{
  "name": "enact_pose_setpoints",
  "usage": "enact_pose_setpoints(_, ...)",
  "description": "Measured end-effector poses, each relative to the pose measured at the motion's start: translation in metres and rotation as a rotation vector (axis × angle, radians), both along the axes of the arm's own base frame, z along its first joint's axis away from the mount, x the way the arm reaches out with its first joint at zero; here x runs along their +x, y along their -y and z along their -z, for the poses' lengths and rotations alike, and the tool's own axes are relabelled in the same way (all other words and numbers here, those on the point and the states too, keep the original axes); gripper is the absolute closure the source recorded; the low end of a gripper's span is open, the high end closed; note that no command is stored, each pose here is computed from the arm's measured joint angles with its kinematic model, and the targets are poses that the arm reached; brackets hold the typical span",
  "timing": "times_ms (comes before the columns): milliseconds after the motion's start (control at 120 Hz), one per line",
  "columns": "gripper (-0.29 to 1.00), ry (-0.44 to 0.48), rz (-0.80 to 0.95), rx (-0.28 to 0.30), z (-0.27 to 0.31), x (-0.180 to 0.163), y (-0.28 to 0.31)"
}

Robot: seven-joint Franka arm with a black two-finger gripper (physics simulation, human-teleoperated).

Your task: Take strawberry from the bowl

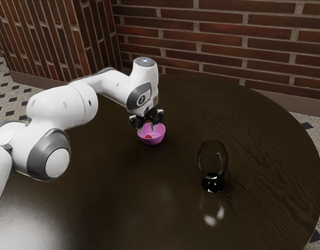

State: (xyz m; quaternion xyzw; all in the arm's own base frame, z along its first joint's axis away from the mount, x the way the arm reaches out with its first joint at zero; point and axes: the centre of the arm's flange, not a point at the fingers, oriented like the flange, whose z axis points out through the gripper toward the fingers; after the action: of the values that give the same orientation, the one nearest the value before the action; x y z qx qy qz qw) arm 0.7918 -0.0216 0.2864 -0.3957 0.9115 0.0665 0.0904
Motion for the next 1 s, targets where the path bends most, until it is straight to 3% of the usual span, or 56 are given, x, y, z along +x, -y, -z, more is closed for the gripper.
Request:
enact_pose_setpoints(758,0.42,0.015,-0.030,-0.018,0.035,0.002,0.001)
enact_pose_setpoints(1000,0.58,0.023,-0.040,-0.040,0.036,0.002,0.005)
